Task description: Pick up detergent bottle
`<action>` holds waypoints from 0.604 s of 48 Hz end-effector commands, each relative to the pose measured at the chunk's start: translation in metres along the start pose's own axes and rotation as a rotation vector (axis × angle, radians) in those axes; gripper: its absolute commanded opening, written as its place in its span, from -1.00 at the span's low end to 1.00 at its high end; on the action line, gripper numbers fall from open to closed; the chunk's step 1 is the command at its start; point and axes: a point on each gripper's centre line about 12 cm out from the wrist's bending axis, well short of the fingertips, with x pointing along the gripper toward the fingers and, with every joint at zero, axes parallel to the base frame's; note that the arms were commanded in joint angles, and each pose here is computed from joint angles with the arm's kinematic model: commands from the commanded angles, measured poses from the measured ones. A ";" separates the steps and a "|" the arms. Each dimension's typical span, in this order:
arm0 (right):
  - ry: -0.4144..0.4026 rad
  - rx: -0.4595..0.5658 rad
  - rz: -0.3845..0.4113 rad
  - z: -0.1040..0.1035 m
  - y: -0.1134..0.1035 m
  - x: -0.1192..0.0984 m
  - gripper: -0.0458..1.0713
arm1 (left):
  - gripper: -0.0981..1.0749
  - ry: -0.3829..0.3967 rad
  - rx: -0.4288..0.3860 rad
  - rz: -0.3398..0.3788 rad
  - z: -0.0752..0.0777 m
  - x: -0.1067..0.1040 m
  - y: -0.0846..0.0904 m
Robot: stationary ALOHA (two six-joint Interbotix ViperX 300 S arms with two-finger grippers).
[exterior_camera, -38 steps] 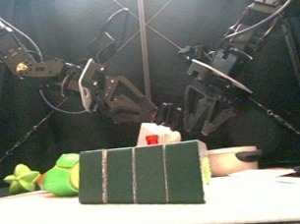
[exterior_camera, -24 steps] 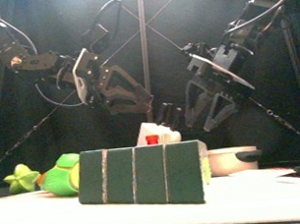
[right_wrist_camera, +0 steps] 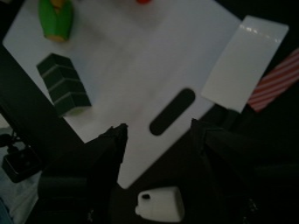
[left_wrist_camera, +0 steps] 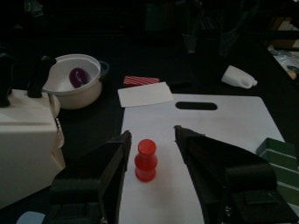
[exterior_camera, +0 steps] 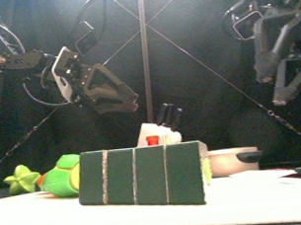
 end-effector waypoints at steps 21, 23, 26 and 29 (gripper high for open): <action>0.148 0.072 -0.098 -0.039 0.011 -0.012 0.72 | 0.58 -0.030 0.011 -0.012 0.008 -0.001 -0.003; 0.162 0.091 -0.106 -0.041 0.010 -0.014 0.72 | 0.58 -0.031 0.013 -0.014 0.008 -0.001 -0.003; 0.187 0.127 -0.103 -0.042 0.011 -0.017 0.72 | 0.58 -0.031 0.013 -0.013 0.008 -0.001 -0.003; 0.209 0.166 -0.105 -0.042 0.010 -0.020 0.72 | 0.58 -0.030 0.013 -0.013 0.008 -0.001 -0.003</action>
